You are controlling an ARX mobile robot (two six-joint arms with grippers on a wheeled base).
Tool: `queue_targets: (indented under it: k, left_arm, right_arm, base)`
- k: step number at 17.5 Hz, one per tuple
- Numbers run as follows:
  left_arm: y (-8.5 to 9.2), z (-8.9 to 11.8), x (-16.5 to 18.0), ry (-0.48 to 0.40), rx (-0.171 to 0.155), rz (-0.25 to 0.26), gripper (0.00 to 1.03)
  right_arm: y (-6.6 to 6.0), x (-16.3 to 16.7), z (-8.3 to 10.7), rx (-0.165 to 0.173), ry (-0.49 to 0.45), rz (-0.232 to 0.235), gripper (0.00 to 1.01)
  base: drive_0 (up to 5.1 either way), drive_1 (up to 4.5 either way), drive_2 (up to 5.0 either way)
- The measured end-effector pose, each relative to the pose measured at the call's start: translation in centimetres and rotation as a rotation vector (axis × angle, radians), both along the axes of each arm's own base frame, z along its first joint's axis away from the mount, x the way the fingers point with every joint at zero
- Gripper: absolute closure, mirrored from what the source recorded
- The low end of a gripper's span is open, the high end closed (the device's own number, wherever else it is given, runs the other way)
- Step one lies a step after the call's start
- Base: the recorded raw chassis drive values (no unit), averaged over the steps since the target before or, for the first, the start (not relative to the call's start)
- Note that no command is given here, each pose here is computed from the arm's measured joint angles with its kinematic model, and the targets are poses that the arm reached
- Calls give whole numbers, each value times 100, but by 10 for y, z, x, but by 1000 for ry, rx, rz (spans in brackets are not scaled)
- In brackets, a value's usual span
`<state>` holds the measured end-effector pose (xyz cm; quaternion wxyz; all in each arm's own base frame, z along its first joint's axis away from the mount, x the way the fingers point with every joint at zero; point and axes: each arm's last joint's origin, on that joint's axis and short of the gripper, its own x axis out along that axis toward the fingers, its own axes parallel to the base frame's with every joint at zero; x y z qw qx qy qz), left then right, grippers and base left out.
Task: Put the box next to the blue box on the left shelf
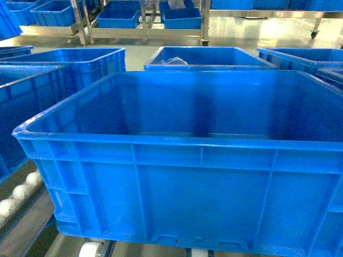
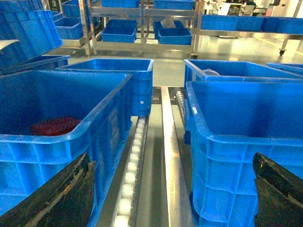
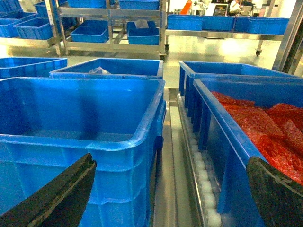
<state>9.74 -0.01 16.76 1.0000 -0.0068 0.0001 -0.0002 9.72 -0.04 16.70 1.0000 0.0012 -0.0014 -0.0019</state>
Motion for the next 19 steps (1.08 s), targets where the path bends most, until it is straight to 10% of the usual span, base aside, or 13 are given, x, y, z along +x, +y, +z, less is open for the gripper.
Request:
queue_targets:
  k: [19]
  left_arm:
    - [0,0,0,0,0,0,5]
  right_arm:
    - [0,0,0,0,0,0,3]
  base:
    - [0,0,0]
